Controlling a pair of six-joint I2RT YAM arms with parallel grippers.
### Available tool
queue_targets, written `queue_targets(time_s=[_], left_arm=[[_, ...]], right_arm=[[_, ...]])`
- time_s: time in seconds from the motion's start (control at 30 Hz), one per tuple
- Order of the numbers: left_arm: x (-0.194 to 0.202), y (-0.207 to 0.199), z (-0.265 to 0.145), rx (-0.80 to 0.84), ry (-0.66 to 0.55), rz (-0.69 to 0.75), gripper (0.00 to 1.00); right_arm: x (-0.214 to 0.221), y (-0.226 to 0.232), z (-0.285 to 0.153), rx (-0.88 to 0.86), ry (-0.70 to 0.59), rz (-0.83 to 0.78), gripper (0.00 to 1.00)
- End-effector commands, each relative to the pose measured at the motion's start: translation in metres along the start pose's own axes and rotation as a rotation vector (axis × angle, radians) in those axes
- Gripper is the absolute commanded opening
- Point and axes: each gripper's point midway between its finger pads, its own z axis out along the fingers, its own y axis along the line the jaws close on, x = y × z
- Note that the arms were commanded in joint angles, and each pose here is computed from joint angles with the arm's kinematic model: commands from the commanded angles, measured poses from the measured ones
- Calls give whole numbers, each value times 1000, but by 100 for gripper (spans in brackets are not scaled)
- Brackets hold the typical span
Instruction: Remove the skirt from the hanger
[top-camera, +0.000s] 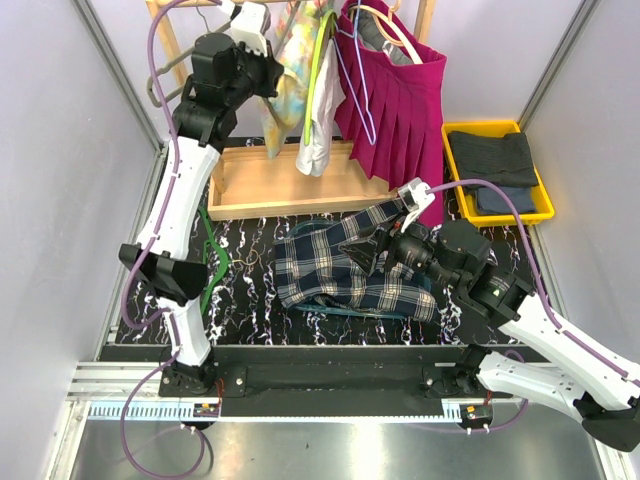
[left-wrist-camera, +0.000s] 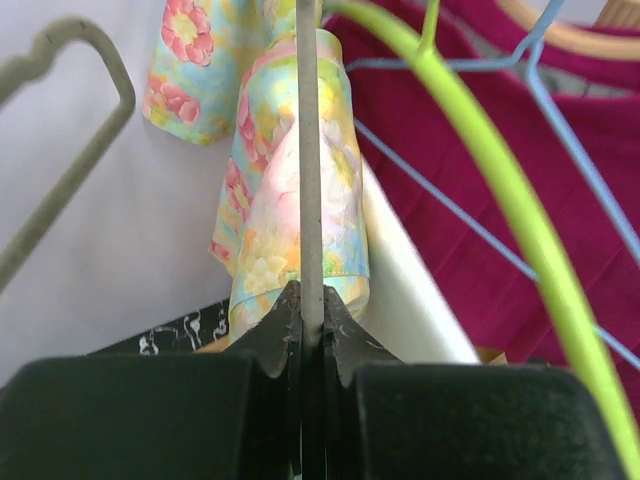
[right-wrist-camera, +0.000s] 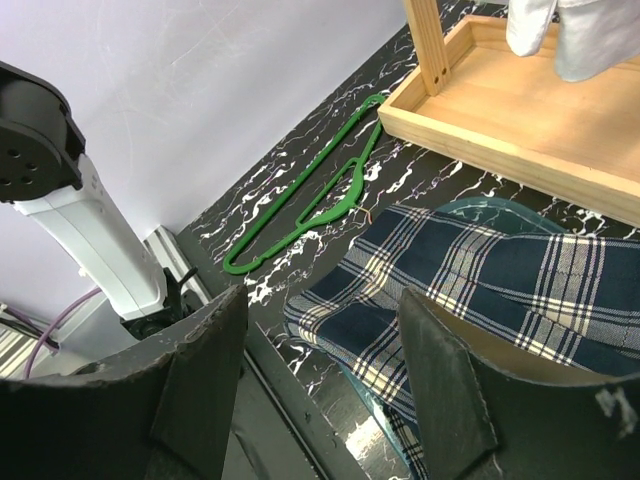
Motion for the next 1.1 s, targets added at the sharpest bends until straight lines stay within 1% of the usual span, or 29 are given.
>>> queue_targets(time_s=[0.0, 0.07, 0.1, 0.13, 0.17, 0.2, 0.27, 0.3, 0.37, 0.4, 0.47, 0.5, 0.57, 0.7, 0.83, 0.93, 0.97, 1.0, 1.07], left_arm=[[-164, -11, -83, -20, -488, 49, 0], [-161, -10, -92, -28, -467, 56, 0], [-139, -7, -83, -38, -402, 53, 0], [-143, -9, -101, -44, -409, 66, 0], [-136, -7, -105, -54, -390, 94, 0], [-119, -6, -115, -64, -349, 111, 0], [-102, -4, -128, -80, -301, 166, 0], [-83, -1, -141, -101, -240, 174, 0], [-60, 4, -153, -123, -168, 210, 0], [-39, 5, -167, -128, -111, 224, 0], [-21, 8, -182, -145, -68, 262, 0], [-9, 7, -198, -144, -41, 272, 0], [-2, 6, -214, -146, -23, 300, 0], [11, 1, -254, -139, 32, 288, 0], [13, -6, -282, -132, 31, 264, 0], [6, -14, -303, -114, 8, 238, 0], [2, -19, -314, -98, 0, 228, 0], [1, -22, -319, -88, -5, 218, 0], [-4, -32, -331, -53, -13, 179, 0]], right_arm=[[-9, 11, -1, -47, -36, 10, 69], [-11, 12, -1, -47, -41, 9, 69], [-13, 11, -2, -44, -44, 8, 69], [-14, 12, -3, -43, -46, 5, 69], [-16, 13, -5, -43, -51, 1, 69], [-17, 12, -5, -38, -52, -1, 69], [-22, 12, -6, -34, -61, -8, 69], [-23, 13, -7, -34, -62, -9, 70], [-28, 15, -7, -36, -71, -12, 70], [-29, 15, -6, -38, -72, -13, 71], [-33, 17, -5, -41, -79, -14, 71], [-35, 18, -5, -43, -82, -14, 71], [-37, 19, -5, -44, -85, -13, 72], [-43, 23, -3, -59, -98, -2, 75], [-48, 32, 1, -91, -105, 25, 78], [-50, 44, 9, -158, -115, 83, 80], [-47, 51, 11, -194, -97, 123, 81], [-59, 59, 15, -236, -148, 134, 82], [-60, 67, 20, -292, -159, 194, 82]])
